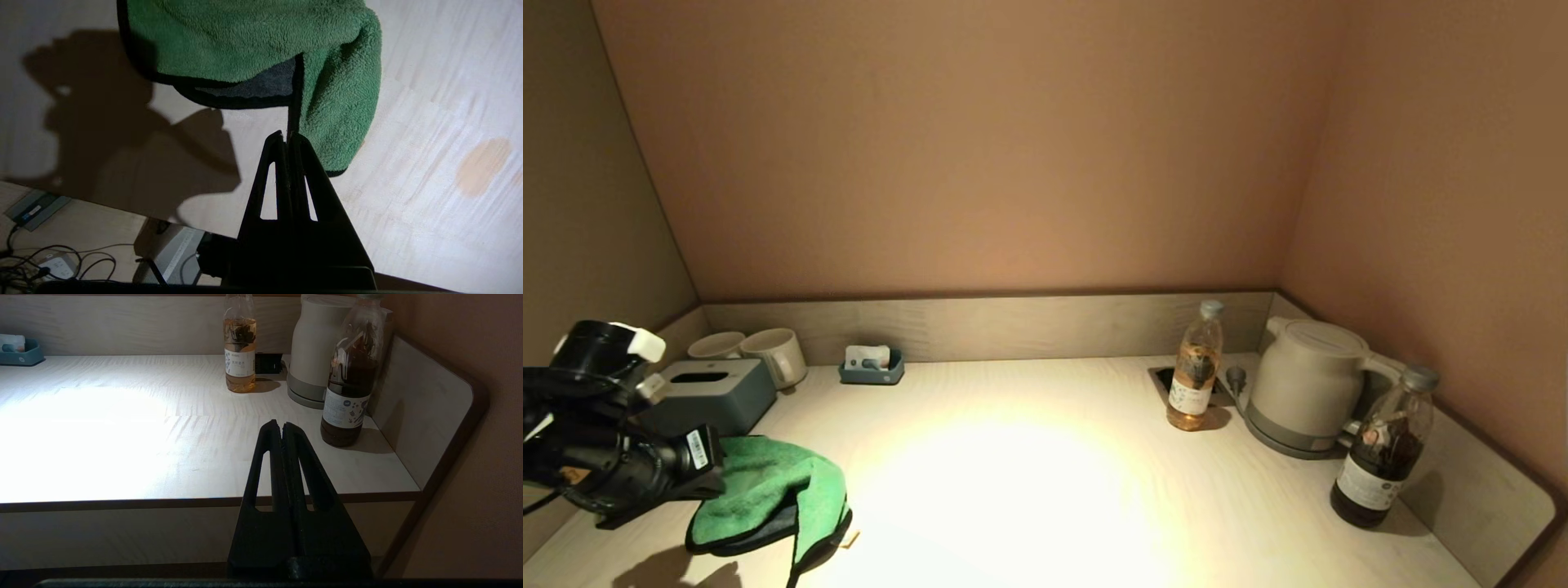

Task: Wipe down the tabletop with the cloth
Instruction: Pick up the tablecloth

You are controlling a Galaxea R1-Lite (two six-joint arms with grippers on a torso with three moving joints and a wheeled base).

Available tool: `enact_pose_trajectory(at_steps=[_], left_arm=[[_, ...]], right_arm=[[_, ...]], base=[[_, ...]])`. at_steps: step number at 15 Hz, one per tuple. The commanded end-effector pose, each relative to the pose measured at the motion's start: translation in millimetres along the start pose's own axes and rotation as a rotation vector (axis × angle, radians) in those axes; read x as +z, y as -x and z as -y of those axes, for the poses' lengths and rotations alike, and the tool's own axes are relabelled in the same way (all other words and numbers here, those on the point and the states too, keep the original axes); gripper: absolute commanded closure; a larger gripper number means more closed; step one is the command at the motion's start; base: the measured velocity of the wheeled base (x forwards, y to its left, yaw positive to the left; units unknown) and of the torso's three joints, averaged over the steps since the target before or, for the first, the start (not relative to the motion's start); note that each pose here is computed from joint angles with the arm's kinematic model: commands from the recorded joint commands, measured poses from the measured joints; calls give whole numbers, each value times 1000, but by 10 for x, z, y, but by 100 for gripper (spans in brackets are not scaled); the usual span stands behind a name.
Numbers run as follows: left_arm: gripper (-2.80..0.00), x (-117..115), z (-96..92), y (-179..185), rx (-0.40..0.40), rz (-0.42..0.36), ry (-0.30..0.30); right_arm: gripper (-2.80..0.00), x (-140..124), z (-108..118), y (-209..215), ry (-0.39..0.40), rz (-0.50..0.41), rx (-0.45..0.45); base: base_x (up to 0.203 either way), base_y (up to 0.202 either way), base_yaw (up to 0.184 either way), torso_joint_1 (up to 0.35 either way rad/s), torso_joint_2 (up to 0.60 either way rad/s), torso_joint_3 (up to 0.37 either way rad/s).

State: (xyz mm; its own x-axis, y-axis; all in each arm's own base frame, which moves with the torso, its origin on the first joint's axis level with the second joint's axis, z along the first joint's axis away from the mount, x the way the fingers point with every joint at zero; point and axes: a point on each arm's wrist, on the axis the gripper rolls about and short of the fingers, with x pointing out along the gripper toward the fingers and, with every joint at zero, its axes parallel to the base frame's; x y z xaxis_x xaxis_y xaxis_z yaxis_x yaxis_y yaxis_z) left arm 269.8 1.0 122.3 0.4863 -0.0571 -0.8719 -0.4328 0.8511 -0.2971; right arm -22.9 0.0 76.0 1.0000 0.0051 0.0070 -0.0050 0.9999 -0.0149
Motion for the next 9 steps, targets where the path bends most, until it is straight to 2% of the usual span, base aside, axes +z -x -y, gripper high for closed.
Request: enact_pose_trajectory(at_steps=[1,6,9], left_arm=[[0,87,25,-351,44,-69,-22],[0,277,102,-653,104,-54,-48],[0,278,113,-692,109,-60,-62]], right_arm=[[0,1,0,-1,0,-1,0],[0,1,0,-1,0,-1,1],[0,1,0,-1,0,-1,1]], base=[[0,0,0,0,0,0],[0,0,0,0,0,0],[0,0,0,0,0,0]])
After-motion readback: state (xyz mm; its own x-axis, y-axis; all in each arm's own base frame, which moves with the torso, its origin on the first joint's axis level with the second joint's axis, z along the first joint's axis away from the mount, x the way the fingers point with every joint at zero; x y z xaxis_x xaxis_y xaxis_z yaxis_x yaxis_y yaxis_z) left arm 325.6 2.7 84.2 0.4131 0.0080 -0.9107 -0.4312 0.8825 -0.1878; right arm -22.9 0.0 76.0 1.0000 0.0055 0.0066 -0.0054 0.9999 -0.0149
